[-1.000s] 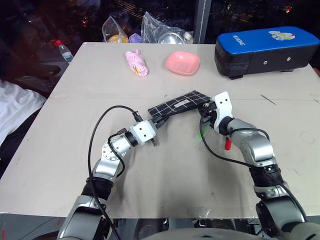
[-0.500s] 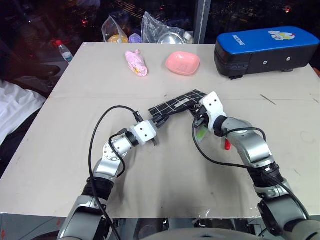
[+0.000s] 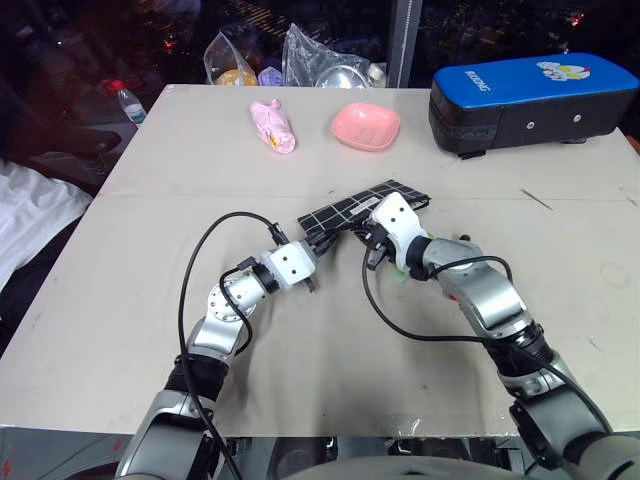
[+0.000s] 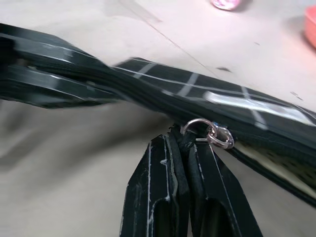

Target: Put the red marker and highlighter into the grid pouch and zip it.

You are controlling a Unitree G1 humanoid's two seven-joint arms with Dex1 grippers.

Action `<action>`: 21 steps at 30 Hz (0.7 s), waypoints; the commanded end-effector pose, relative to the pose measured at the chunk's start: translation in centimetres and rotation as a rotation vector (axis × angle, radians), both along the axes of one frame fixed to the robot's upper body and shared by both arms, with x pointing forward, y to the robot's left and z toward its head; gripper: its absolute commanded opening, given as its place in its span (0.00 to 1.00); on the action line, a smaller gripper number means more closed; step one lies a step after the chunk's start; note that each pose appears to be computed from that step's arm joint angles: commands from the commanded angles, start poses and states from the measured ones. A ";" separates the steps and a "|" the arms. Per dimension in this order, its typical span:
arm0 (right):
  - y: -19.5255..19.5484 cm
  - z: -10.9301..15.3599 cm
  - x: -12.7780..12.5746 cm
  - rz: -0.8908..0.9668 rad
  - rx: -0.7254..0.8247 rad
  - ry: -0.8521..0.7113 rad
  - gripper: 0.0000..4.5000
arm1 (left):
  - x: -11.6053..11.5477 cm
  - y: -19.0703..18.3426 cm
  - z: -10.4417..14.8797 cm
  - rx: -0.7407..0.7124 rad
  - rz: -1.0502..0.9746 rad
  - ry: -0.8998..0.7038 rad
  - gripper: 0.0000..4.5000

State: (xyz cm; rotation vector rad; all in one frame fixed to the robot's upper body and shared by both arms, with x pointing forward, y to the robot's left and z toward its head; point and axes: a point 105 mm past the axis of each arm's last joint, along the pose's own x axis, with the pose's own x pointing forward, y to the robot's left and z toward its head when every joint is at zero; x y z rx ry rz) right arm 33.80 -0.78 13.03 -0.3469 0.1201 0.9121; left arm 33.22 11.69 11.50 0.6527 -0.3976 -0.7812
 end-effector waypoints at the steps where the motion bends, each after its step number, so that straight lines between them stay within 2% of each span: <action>1: 2.4 2.2 -1.3 0.107 0.017 -0.074 0.00 | 0.0 -0.5 0.7 -0.006 -0.011 -0.032 0.00; 11: 5.2 1.6 -3.5 0.255 -0.031 -0.038 0.00 | 0.0 -0.5 0.5 -0.003 -0.007 -0.027 0.00; 14: 4.8 1.3 -4.0 0.282 -0.036 -0.014 0.18 | 0.1 -0.5 0.5 -0.005 -0.006 -0.025 0.00; 18: 1.7 1.9 -3.4 0.209 0.005 0.003 0.60 | 0.2 -0.5 0.9 -0.020 -0.002 -0.027 0.00; 19: 0.7 2.4 -3.4 0.197 0.031 0.014 0.68 | 0.2 -0.6 1.1 -0.024 -0.002 -0.028 0.00; 21: -0.8 3.1 -3.5 0.173 0.091 0.052 0.68 | 0.2 -0.7 1.4 -0.031 -0.005 -0.028 0.00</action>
